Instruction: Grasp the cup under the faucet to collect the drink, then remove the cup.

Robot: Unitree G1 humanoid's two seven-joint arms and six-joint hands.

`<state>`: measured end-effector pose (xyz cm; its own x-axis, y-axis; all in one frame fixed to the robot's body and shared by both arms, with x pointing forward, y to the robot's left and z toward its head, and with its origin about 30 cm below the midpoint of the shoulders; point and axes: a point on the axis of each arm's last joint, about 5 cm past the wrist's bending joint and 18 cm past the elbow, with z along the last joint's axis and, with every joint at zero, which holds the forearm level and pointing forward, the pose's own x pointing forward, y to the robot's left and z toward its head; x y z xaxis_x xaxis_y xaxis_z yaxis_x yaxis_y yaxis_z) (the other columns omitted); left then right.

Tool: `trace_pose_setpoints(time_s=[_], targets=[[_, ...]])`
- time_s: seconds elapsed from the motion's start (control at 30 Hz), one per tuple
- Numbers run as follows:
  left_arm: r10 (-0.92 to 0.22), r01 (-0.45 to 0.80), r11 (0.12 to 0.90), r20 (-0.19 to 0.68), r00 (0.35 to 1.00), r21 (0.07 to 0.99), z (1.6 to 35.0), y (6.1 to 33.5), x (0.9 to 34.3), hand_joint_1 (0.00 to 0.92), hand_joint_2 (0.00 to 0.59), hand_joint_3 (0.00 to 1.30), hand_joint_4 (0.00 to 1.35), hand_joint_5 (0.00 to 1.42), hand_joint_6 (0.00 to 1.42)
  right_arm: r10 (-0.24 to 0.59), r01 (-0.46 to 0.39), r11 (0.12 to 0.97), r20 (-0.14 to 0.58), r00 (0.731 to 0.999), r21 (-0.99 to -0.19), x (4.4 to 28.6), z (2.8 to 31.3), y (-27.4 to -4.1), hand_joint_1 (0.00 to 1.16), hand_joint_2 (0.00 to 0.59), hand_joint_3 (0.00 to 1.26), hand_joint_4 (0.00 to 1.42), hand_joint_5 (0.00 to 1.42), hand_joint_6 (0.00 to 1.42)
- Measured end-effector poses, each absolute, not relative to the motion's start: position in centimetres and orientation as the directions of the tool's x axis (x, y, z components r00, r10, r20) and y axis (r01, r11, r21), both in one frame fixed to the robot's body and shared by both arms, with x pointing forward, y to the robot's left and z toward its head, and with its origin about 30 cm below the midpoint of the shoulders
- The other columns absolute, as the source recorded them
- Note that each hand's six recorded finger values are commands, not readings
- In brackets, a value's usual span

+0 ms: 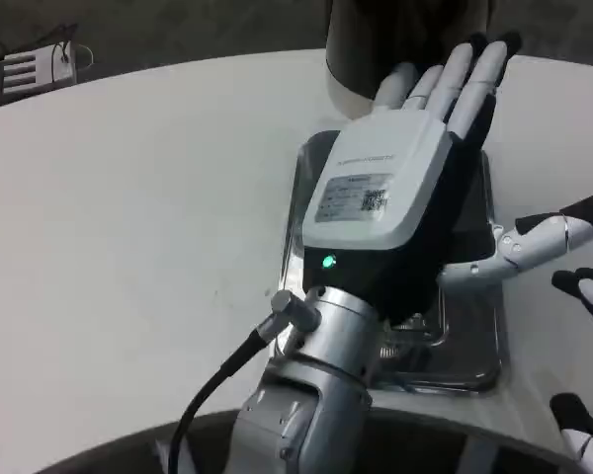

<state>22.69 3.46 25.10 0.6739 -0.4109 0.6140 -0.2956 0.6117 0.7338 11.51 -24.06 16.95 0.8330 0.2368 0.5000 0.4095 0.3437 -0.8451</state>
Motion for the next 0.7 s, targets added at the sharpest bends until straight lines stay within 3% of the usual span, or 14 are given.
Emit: trace_pose_setpoints(time_s=[0.7], targets=[[-0.407,-0.3,0.615,0.62,0.671,0.729,25.2,3.6,22.5,0.0,0.127,0.06,0.0,0.2,0.0,0.191,0.291,0.532,0.448,0.873,-0.795,13.5,16.9,-23.2,0.31,0.342,0.04,0.1,0.16,0.27]])
